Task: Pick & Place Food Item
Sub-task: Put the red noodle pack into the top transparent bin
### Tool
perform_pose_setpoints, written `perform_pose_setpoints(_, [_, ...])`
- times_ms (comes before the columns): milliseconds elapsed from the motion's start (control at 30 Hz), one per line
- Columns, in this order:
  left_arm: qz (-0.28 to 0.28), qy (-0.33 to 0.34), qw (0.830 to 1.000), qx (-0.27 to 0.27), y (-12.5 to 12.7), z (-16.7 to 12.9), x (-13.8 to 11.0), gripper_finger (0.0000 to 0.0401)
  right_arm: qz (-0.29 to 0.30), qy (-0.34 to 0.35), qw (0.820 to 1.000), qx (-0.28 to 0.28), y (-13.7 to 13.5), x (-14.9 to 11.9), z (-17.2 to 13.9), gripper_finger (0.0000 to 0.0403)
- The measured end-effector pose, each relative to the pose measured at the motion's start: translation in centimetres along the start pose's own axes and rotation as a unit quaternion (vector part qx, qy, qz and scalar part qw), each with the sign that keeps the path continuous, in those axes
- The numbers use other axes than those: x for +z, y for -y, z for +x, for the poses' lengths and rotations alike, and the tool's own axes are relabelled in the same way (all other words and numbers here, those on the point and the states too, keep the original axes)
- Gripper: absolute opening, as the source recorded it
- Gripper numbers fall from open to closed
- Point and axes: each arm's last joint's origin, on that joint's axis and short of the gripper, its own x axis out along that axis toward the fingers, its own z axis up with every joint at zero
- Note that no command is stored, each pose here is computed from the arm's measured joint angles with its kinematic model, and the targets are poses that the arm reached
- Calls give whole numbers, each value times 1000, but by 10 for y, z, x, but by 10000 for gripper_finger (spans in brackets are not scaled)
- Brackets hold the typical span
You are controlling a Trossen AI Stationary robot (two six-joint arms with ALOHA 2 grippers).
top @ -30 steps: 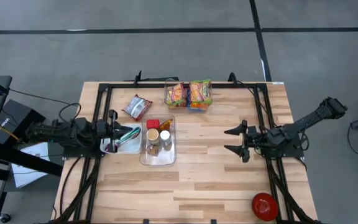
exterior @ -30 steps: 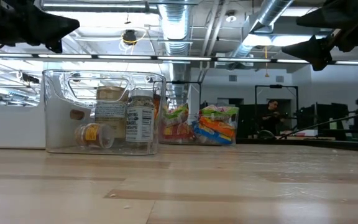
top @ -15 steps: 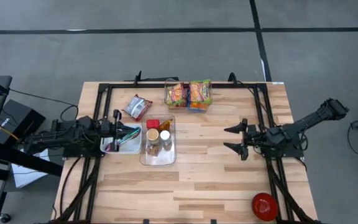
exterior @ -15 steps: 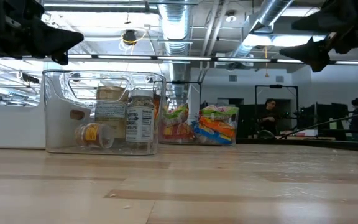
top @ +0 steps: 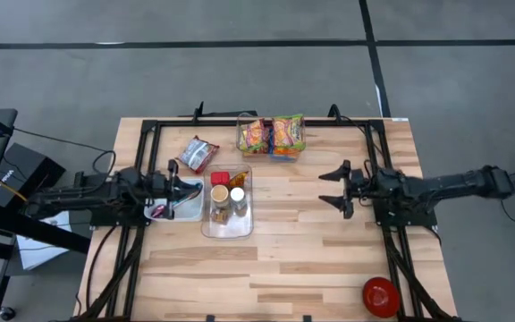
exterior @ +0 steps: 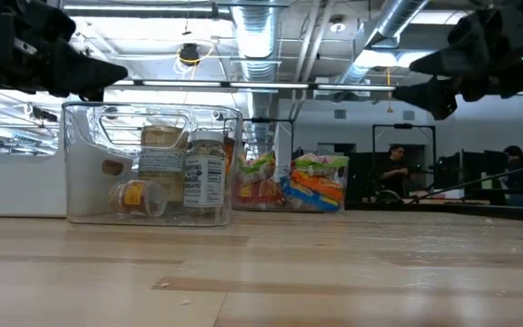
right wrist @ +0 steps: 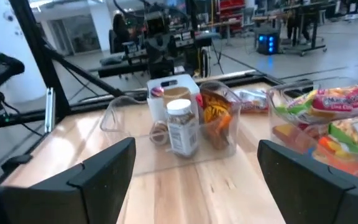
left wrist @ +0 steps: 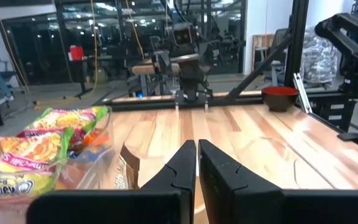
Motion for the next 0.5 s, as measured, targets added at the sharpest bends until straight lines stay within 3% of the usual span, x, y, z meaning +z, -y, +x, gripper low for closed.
perform_pose_setpoints(200, [-2,-21,1000,-2,0,3,-4,13,-8,-5,1000,3,13,2,-13,331])
perform_pose_setpoints(367, [-3,-36,999,-3,0,4,-7,13,-6,38,999,-9,15,10,-26,330])
perform_pose_setpoints(500, [-4,-45,999,-3,0,5,-8,13,-7,11,1000,-17,14,2,-35,330])
